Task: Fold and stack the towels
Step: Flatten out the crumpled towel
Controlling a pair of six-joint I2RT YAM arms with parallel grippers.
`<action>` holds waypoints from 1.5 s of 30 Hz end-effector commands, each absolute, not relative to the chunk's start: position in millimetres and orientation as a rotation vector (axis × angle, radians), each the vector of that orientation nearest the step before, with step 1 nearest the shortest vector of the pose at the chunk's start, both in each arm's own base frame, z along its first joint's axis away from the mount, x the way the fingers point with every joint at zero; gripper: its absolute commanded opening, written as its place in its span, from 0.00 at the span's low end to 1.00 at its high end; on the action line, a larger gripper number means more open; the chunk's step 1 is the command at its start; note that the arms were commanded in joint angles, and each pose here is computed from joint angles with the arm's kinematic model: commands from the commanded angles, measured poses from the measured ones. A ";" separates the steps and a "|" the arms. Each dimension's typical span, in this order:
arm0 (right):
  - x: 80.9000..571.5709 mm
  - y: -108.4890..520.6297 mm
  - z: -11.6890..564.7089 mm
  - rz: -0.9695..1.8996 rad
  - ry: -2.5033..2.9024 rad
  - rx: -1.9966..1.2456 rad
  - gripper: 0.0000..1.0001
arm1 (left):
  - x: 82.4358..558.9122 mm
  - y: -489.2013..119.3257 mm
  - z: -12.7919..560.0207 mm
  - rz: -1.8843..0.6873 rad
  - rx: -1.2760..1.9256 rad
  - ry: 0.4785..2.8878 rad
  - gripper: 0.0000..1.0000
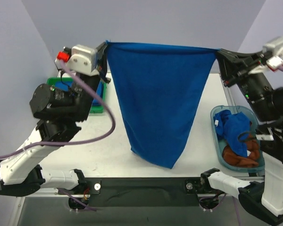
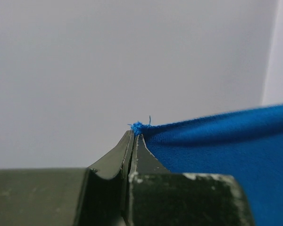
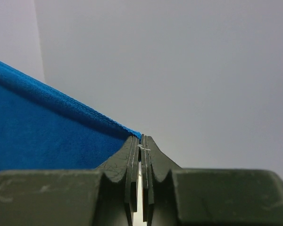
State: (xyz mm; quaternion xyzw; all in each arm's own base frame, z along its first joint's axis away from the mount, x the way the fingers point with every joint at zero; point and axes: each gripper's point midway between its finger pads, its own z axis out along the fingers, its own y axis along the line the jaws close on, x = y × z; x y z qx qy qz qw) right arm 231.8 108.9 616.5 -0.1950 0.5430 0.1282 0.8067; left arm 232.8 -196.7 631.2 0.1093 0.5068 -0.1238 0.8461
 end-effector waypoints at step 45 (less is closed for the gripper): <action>414.4 85.7 469.7 0.119 1.503 -0.269 0.00 | 404.1 -174.3 512.6 -0.270 0.162 1.279 0.00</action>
